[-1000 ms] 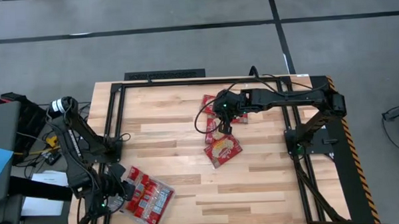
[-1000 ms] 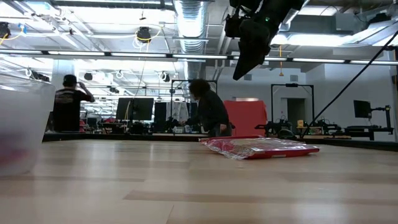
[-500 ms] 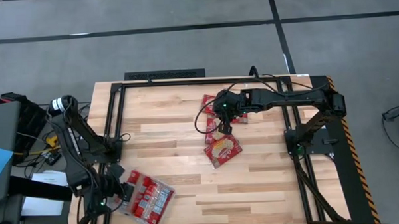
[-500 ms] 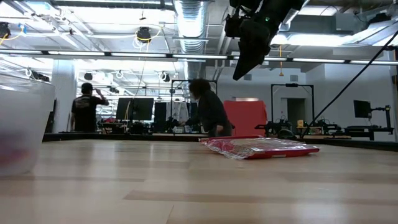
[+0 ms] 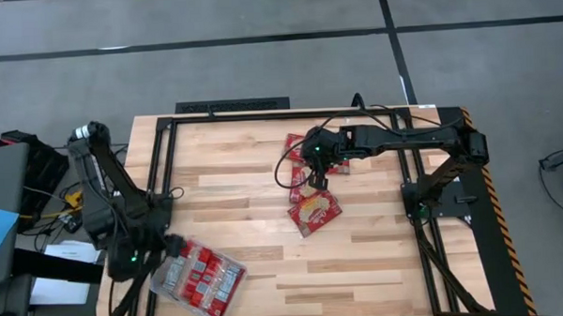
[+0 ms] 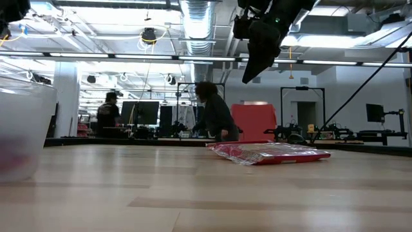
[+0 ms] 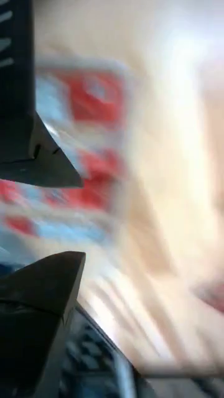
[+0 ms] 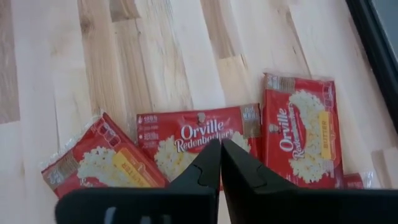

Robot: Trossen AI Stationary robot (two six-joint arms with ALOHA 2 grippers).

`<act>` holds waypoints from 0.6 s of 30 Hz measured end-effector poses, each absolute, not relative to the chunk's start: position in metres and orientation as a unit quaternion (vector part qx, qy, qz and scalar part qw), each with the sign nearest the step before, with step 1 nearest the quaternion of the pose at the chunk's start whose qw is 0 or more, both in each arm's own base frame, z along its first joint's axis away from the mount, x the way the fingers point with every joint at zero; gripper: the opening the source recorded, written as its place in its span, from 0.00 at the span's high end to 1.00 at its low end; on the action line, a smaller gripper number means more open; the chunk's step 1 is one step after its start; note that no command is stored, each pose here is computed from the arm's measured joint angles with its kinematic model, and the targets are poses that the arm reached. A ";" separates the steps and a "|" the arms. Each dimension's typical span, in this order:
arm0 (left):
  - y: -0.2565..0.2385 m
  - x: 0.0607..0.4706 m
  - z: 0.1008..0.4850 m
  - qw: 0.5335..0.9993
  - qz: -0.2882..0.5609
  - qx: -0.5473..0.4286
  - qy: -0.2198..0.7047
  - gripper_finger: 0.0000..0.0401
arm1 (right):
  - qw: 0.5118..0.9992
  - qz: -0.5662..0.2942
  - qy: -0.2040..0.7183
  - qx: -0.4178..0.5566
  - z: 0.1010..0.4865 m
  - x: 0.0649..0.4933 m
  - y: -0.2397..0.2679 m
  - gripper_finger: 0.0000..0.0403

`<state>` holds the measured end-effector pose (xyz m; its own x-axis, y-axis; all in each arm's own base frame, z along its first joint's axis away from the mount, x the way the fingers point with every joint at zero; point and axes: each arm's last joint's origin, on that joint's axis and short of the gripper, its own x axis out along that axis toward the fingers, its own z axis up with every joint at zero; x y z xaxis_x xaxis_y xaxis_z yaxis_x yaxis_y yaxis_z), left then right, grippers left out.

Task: Sort popcorn bags into baskets
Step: Put the red popcorn bag into the transparent bin

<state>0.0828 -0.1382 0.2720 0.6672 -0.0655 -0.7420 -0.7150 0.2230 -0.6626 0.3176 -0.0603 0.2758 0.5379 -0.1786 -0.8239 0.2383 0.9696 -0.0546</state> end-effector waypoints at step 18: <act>-0.038 0.205 0.279 0.822 0.282 -0.462 0.178 0.41 | 0.801 -0.122 0.575 0.114 0.172 0.277 -0.016 0.94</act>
